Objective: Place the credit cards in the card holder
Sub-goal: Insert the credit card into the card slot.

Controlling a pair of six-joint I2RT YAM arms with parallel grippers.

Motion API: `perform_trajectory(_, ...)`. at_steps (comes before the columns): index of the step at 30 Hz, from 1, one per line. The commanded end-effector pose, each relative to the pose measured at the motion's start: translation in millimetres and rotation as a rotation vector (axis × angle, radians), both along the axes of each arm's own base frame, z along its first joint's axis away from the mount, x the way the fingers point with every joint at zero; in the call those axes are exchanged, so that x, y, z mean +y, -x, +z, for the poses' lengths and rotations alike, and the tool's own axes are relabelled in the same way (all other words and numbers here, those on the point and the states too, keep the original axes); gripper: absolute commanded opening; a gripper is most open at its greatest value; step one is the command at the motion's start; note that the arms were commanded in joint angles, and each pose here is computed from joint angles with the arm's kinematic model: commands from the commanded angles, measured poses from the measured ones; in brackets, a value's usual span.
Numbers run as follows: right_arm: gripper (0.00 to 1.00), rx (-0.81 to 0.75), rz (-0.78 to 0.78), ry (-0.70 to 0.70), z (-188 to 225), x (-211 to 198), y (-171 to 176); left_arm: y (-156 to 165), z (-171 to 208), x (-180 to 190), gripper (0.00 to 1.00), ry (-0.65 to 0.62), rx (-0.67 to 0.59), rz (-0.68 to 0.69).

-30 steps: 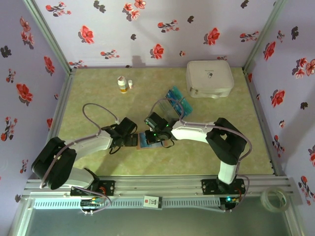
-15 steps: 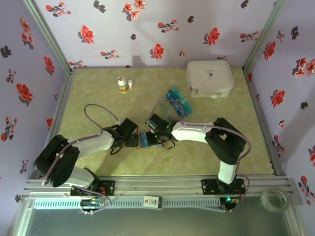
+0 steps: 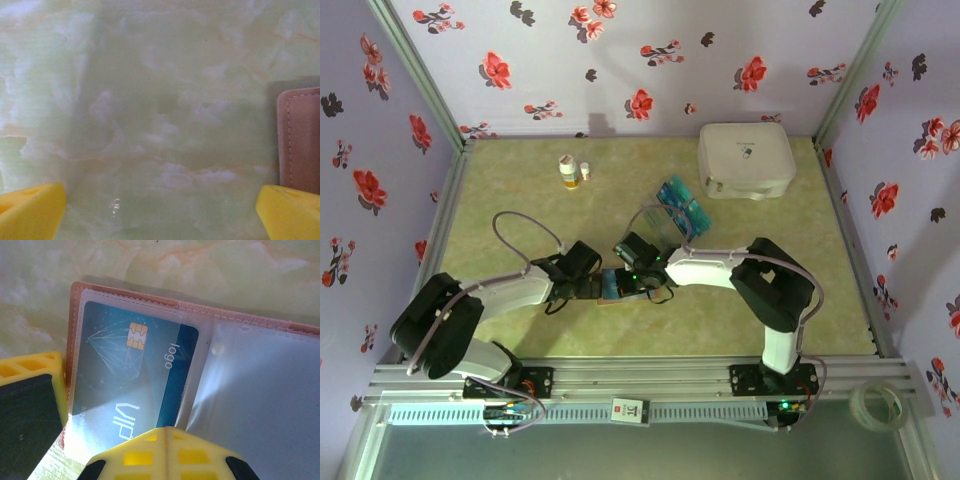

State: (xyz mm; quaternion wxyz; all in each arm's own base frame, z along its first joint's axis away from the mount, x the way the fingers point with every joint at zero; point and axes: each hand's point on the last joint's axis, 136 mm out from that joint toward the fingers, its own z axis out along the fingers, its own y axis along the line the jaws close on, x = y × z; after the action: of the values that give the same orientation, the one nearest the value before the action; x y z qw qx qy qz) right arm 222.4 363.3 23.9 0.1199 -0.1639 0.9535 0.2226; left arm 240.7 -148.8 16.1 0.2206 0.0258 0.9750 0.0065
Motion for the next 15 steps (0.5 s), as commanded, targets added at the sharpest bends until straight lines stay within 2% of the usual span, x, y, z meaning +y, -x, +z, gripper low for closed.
perform_trajectory(1,0.0,0.023,0.01,-0.024,-1.2,13.1,3.0,10.0,-15.8,4.1,1.0,-0.027,0.04,0.006)
perform_trajectory(6,0.0,0.014,0.012,-0.03,4.7,13.2,2.4,9.1,-8.3,9.0,1.0,-0.037,0.023,0.031)
perform_trajectory(10,0.0,-0.019,-0.003,-0.035,19.1,7.0,-4.1,4.1,11.3,23.4,1.0,-0.072,-0.037,0.098)
perform_trajectory(15,0.0,-0.044,-0.025,-0.044,31.6,-1.4,-16.0,-3.9,34.2,34.0,1.0,-0.056,-0.101,0.151)
